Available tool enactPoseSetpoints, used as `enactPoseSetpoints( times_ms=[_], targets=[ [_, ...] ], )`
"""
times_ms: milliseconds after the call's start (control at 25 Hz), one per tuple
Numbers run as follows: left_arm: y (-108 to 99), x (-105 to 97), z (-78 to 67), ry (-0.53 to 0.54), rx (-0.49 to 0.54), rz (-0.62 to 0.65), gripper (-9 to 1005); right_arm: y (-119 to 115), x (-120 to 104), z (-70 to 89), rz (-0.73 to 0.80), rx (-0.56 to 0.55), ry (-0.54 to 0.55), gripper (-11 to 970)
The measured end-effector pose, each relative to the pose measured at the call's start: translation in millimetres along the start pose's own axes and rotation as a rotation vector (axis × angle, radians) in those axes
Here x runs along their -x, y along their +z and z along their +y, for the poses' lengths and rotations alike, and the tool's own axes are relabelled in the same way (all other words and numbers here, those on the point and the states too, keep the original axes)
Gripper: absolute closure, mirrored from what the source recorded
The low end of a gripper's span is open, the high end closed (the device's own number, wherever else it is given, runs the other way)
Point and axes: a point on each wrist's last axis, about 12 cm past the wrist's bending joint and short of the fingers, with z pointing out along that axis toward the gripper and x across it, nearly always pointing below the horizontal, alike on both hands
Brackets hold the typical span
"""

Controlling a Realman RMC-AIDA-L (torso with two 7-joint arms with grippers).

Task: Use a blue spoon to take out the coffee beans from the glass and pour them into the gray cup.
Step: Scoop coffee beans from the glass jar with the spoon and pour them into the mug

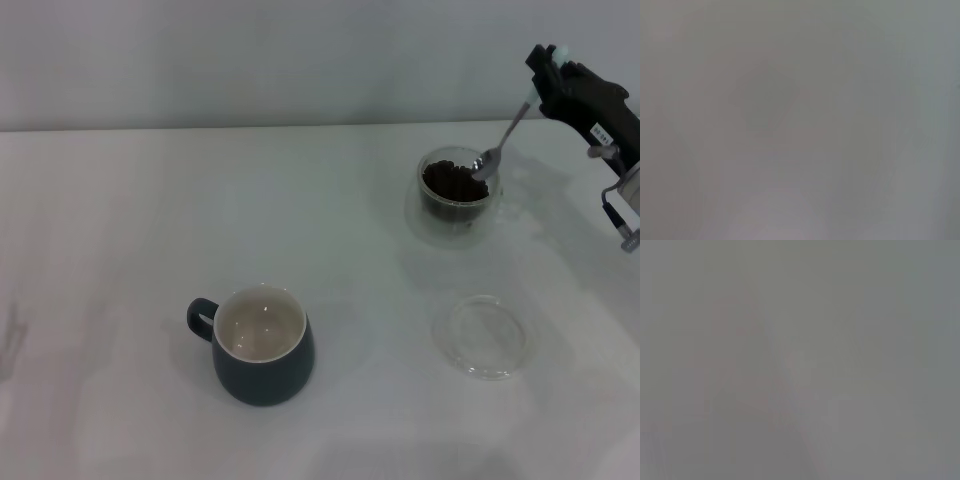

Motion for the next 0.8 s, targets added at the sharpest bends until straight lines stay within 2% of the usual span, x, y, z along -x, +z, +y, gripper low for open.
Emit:
enactPoseSetpoints(
  times_ms=[280,800],
  targets=[
    [1,0,-2.1,-0.003,-0.007,-0.002,135,1,-6,1.6,0.033,-0.01,-0.063,808],
    [0,0,-4.2,-0.014,-0.007,-0.001,135,0,-16,2.4,0.087,-0.026,-0.067,807]
  ],
)
